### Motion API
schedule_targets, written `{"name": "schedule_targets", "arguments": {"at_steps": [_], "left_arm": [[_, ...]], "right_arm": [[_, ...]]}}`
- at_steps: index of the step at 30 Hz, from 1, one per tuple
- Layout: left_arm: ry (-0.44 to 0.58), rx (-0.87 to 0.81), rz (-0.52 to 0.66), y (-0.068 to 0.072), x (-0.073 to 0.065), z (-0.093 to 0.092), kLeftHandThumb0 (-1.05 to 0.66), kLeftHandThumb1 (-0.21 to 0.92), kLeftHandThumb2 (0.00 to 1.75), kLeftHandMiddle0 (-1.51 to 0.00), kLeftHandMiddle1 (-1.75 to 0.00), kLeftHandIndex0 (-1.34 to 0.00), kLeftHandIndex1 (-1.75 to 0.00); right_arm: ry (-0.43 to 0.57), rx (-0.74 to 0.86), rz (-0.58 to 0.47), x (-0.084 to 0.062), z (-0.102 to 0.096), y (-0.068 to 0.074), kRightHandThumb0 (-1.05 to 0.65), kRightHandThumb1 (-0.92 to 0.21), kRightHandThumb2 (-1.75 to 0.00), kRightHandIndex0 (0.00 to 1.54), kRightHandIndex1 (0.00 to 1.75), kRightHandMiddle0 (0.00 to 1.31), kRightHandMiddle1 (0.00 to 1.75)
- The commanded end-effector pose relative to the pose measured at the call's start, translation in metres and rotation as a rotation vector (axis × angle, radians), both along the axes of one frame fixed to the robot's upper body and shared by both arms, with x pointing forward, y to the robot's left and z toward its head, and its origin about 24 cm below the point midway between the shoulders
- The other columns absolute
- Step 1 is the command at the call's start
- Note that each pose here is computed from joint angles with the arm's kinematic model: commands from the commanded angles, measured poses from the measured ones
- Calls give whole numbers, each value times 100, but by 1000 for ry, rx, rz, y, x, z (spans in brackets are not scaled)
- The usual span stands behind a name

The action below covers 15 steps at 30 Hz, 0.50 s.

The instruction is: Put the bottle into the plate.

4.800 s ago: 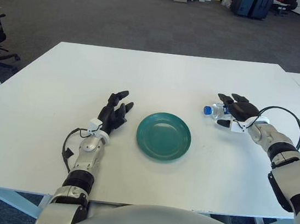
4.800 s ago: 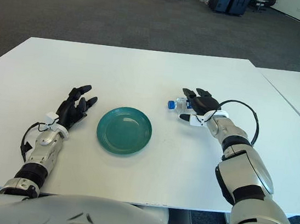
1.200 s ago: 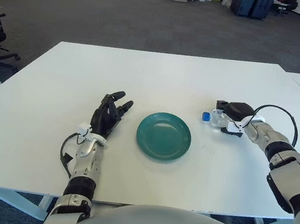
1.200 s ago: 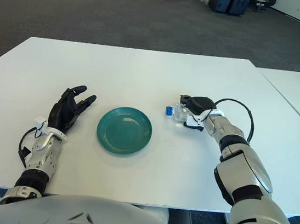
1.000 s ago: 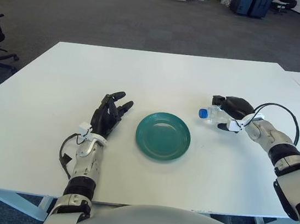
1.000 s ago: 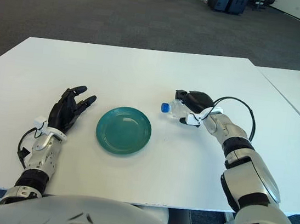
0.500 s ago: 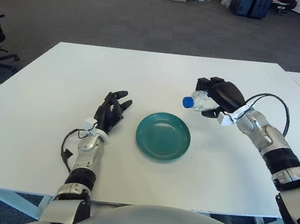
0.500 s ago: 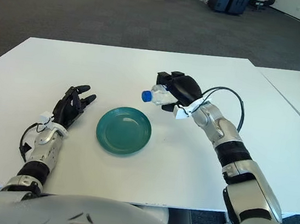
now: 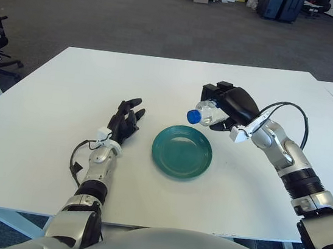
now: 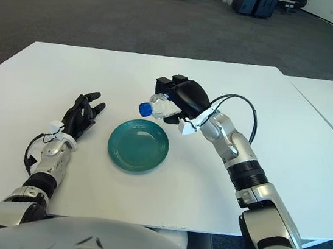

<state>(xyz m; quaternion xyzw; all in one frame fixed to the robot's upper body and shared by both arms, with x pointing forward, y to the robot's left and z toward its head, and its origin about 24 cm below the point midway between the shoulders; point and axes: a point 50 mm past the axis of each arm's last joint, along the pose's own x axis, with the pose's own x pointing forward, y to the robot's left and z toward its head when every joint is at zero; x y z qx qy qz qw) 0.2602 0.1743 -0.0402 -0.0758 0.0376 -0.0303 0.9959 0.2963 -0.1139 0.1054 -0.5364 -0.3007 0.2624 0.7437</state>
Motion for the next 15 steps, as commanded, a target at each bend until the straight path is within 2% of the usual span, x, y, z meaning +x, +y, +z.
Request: {"name": "schedule_targets", "arguments": {"at_steps": [1, 15], "left_arm": [[137, -18, 7, -3, -18, -25, -84, 92, 102, -38, -6, 0, -76], [140, -25, 17, -5, -18, -25, -84, 92, 101, -36, -4, 0, -77]], "right_arm": [[-27, 22, -4, 2, 11, 0, 51, -19, -146, 71, 175, 94, 175], [-14, 17, 46, -2, 3, 11, 52, -18, -148, 72, 175, 92, 175]]}}
